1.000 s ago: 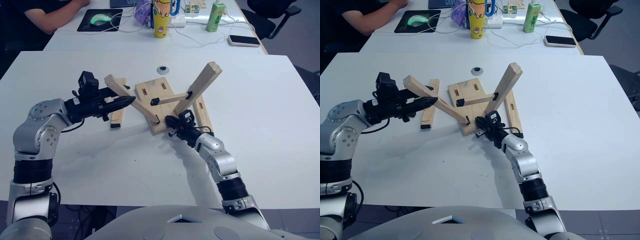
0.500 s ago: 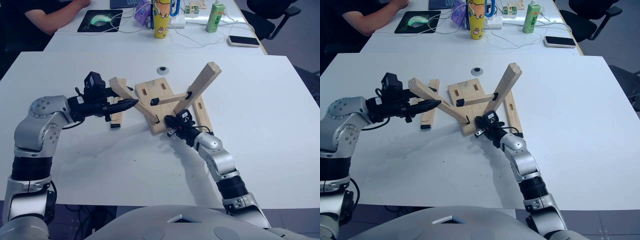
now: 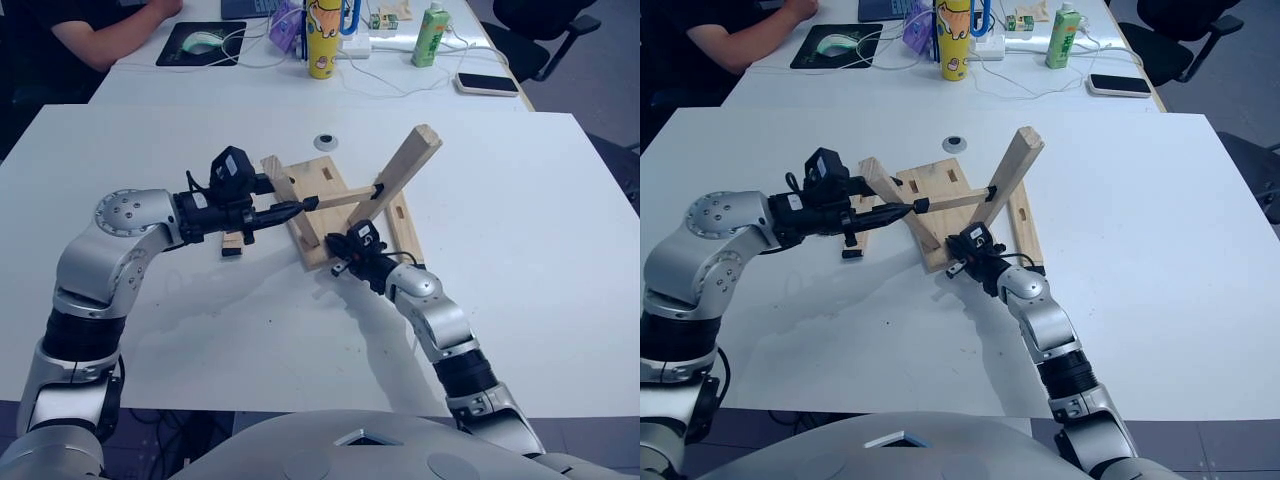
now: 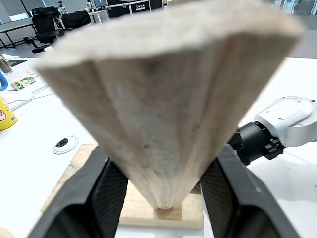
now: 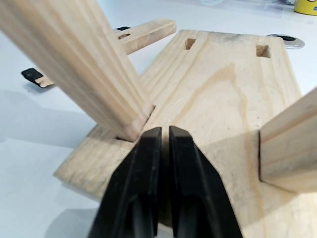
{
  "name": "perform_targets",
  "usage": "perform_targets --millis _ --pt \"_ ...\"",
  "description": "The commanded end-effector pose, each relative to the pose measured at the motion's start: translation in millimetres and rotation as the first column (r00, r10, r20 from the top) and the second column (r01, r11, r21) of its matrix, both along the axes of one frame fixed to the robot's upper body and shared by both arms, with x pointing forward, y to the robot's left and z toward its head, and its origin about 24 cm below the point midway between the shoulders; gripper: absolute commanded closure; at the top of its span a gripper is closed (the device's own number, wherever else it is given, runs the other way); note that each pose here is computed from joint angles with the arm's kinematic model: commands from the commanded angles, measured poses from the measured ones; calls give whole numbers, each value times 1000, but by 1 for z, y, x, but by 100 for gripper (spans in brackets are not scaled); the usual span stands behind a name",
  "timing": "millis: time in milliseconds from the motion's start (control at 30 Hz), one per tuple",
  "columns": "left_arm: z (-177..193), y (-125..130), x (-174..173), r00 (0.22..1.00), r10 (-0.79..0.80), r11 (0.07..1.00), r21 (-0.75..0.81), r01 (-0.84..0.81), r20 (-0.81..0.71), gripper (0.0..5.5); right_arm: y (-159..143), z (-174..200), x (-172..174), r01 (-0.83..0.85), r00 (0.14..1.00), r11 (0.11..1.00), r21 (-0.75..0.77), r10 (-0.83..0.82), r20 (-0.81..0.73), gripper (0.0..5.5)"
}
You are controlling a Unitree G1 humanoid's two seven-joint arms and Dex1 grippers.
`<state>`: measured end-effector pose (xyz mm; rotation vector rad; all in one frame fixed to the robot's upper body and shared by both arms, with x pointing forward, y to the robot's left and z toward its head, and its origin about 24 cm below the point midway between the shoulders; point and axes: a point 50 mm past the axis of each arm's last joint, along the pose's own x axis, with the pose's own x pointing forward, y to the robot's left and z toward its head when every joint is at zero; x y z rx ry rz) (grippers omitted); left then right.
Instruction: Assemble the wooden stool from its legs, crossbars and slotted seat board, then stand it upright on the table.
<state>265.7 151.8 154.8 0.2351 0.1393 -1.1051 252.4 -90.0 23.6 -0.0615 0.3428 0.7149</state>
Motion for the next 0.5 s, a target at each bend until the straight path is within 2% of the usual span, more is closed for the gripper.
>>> perform_targets --millis 33,367,500 --pt "-33 4 3 991 72 994 93 -61 -114 347 -11 -47 -29 -29 965 993 -118 -3 -261 522" --pt "-78 15 -9 968 93 972 231 -38 -233 347 -9 -52 -34 -67 956 990 -127 27 -291 522" --pt "-76 13 -9 967 85 979 201 -36 -242 347 -7 -29 -24 -19 986 1000 10 20 -164 522"
